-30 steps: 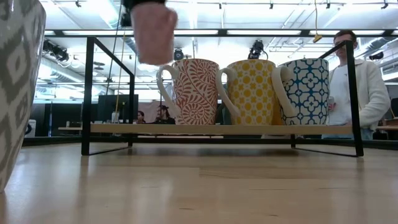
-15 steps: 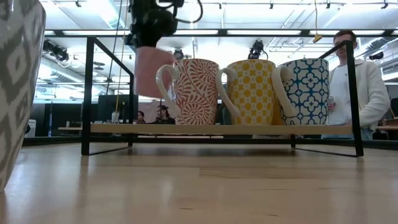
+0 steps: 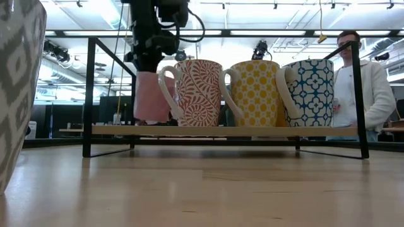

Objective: Place coffee mugs
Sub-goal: Put the pink mug on the shelf, then put the gray white mug on the shelf

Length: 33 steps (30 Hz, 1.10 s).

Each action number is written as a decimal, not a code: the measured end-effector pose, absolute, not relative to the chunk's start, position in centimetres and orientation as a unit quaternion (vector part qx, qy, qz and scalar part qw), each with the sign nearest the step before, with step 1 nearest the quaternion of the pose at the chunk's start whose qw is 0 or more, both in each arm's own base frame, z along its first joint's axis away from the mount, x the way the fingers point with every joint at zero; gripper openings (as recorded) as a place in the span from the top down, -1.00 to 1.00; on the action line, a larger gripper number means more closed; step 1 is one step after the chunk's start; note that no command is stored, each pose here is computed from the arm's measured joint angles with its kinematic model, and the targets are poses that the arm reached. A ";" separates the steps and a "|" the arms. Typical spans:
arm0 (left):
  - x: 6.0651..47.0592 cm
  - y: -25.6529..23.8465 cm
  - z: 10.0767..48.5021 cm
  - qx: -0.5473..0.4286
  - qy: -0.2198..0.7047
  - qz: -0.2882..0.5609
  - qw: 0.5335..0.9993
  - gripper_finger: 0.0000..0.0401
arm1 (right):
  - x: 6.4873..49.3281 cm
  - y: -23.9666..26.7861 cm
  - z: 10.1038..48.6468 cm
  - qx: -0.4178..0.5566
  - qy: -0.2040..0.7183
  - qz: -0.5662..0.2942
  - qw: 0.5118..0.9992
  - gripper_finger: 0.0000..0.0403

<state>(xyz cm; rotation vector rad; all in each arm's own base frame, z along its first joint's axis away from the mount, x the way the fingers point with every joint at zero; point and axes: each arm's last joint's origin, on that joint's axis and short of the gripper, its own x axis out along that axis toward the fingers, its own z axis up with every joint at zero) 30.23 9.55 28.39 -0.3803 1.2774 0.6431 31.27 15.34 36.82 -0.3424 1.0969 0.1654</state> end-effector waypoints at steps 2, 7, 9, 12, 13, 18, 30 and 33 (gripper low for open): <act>30.3 9.6 27.9 -0.176 0.579 0.299 0.738 0.89 | 31.3 15.3 36.8 -0.162 0.518 0.078 0.836 0.45; 30.2 9.5 26.8 -0.185 0.580 0.307 0.732 0.89 | 31.3 15.3 36.8 -0.162 0.518 0.078 0.836 0.45; 30.2 9.5 26.5 -0.188 0.577 0.309 0.732 0.89 | 31.3 15.3 36.8 -0.162 0.518 0.078 0.836 0.45; 30.2 9.5 26.5 -0.199 0.571 0.315 0.732 0.89 | 31.3 15.3 36.8 -0.162 0.518 0.078 0.836 0.46; 30.2 9.5 26.5 -0.200 0.571 0.314 0.732 0.89 | 31.3 15.3 36.8 -0.162 0.518 0.078 0.836 0.46; 30.2 9.5 26.5 -0.206 0.570 0.314 0.731 0.79 | 31.3 15.3 36.8 -0.163 0.518 0.079 0.836 0.45; 30.2 9.5 26.5 -0.209 0.569 0.316 0.730 0.63 | 31.3 15.3 36.8 -0.163 0.518 0.079 0.836 0.45; 30.2 9.5 26.5 -0.209 0.569 0.315 0.730 0.58 | 31.3 15.3 36.8 -0.163 0.518 0.079 0.836 0.46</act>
